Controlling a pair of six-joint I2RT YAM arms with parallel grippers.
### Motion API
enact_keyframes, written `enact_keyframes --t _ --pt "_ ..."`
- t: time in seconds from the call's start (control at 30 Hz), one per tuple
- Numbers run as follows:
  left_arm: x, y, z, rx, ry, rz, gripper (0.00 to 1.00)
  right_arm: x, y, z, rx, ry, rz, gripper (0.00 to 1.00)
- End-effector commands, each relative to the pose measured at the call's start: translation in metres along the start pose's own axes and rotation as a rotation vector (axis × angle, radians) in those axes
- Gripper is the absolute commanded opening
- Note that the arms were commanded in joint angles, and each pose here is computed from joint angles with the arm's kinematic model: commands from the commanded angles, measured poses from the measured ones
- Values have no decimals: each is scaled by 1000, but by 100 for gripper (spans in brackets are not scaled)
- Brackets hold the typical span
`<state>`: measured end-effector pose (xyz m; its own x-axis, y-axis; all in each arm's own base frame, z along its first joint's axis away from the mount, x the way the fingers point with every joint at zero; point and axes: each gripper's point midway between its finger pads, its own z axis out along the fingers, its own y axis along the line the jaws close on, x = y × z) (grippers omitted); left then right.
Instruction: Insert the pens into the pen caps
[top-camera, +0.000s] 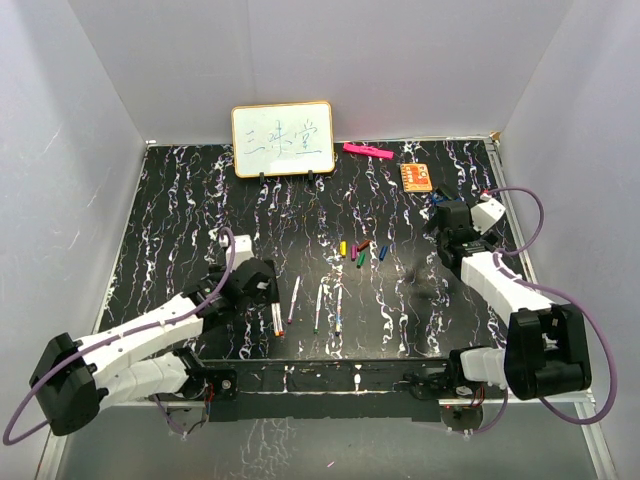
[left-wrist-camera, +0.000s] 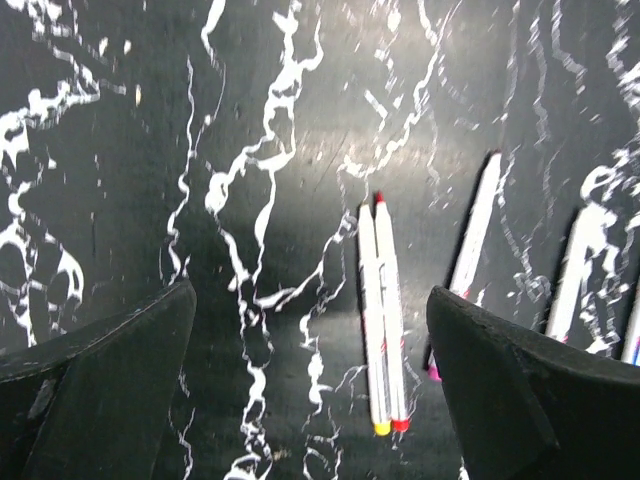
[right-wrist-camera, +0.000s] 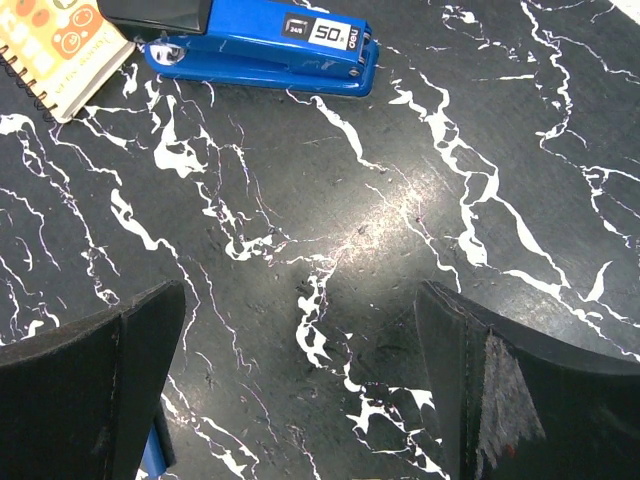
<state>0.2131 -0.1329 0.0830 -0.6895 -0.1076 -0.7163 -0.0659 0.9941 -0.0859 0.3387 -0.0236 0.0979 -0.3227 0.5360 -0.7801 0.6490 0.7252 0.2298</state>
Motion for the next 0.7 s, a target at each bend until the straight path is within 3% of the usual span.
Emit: enact_keyframes --t 0.0,0.2,0.67 --pt "19 15 -12 -117 62 10 99 -26 7 -17 -1 -81 19 98" --pt "27 25 -25 -206 121 32 99 -20 28 -40 -164 -94 -104 98" --pt "40 1 -26 -32 165 -7 99 2 24 -36 -91 -40 -191 98"
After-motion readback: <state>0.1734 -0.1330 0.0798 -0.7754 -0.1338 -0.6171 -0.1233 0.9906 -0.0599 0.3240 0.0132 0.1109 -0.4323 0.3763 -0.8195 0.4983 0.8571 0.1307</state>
